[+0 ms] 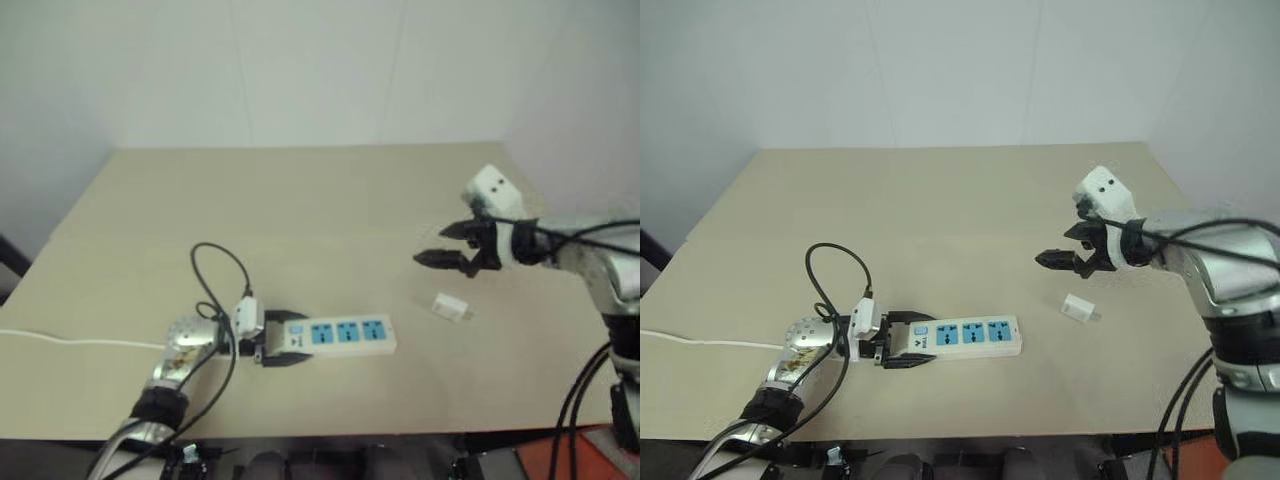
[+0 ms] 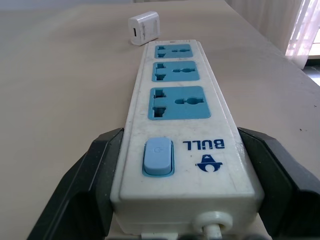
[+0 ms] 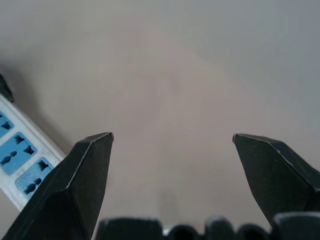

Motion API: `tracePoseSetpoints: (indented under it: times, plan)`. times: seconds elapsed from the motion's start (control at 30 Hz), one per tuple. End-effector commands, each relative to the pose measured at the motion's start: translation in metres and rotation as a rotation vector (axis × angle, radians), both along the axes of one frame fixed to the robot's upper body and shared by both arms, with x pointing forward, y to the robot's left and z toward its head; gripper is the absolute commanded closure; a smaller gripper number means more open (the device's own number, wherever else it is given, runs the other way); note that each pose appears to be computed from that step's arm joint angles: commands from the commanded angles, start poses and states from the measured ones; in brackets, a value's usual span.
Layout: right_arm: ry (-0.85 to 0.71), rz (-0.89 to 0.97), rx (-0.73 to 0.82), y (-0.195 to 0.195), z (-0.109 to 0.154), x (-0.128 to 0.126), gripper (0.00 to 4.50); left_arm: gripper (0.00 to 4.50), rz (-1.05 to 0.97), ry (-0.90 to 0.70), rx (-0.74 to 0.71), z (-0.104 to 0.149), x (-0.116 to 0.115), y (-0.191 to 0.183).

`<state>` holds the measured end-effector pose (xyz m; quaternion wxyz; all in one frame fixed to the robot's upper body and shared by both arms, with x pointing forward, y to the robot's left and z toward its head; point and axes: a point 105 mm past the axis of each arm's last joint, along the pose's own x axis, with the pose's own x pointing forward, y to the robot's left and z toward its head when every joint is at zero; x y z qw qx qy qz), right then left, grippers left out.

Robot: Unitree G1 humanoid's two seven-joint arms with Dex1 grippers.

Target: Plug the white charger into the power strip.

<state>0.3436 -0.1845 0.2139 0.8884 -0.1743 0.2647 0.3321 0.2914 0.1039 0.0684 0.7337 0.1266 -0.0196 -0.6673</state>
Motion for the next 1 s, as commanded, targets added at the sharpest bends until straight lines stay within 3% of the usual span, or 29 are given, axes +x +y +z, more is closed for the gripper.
tracePoseSetpoints:
  times: [0.03, 0.47, 1.0]
  plan:
    - [0.107, -0.053, -0.070, 0.000, -0.001, -0.003, 0.00, 1.23, -0.060, 0.061, 0.040, -0.020, -0.012, -0.011]
    - [0.259, -0.032, -0.365, -0.021, -0.041, 0.008, 0.00, 1.23, -0.052, 0.064, 0.024, -0.024, -0.016, -0.017]
    - [0.354, 0.037, -0.477, -0.028, -0.075, 0.010, 0.00, 1.23, -0.063, 0.069, 0.054, -0.024, -0.016, -0.016]
